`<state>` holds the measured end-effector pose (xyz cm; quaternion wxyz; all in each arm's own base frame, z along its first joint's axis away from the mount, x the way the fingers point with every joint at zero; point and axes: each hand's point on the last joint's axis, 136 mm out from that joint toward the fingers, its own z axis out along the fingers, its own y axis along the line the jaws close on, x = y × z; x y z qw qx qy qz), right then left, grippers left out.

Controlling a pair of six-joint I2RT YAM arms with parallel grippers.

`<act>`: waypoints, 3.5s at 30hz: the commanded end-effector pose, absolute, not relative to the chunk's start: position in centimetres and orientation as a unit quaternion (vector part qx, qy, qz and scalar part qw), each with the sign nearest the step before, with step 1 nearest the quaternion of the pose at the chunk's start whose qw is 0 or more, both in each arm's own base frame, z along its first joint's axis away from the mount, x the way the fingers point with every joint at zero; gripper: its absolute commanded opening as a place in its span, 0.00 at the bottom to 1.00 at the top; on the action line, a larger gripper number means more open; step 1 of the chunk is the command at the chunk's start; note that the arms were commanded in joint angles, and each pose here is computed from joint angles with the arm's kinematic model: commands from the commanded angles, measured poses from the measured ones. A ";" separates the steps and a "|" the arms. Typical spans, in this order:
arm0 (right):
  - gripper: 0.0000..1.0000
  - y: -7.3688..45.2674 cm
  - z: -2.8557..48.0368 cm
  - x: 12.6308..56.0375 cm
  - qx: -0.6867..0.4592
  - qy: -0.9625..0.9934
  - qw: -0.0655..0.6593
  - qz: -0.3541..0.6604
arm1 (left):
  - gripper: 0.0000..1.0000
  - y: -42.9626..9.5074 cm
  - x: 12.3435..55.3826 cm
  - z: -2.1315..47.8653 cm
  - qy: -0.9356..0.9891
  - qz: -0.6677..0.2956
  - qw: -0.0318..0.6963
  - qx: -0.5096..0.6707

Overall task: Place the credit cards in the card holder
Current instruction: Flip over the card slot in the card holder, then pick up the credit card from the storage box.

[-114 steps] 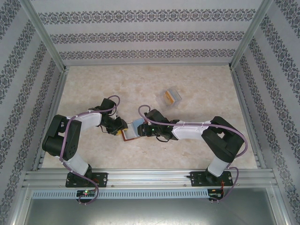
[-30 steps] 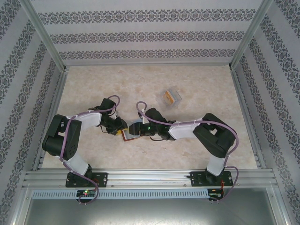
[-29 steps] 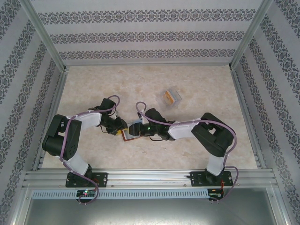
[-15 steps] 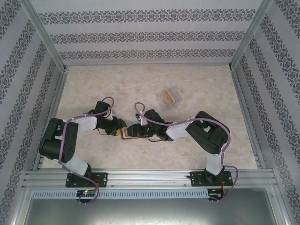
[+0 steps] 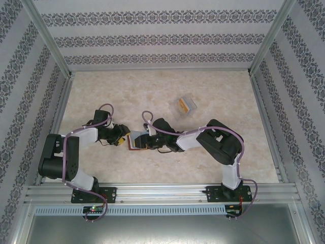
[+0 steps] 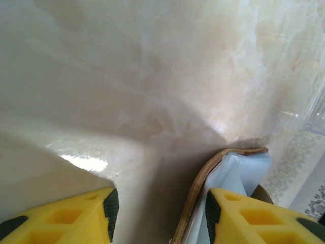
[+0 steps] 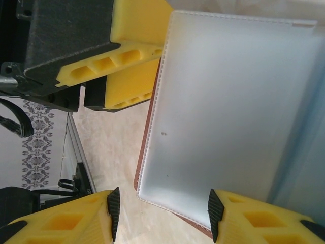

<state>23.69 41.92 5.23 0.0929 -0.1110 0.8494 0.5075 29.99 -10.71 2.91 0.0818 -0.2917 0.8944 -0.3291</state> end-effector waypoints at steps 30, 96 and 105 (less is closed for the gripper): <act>0.51 41.5 3.6 24.3 -0.104 0.871 0.101 0.470 | 0.65 -13.1 28.5 2.9 0.930 -0.285 0.099 -0.210; 0.67 15.4 9.9 45.3 -0.120 0.967 0.220 0.044 | 0.26 -14.8 32.1 -0.7 0.960 -0.235 0.079 -0.131; 0.68 15.2 8.0 46.0 -0.131 0.970 0.201 0.025 | 0.26 -15.0 32.1 -0.8 0.960 -0.233 0.078 -0.131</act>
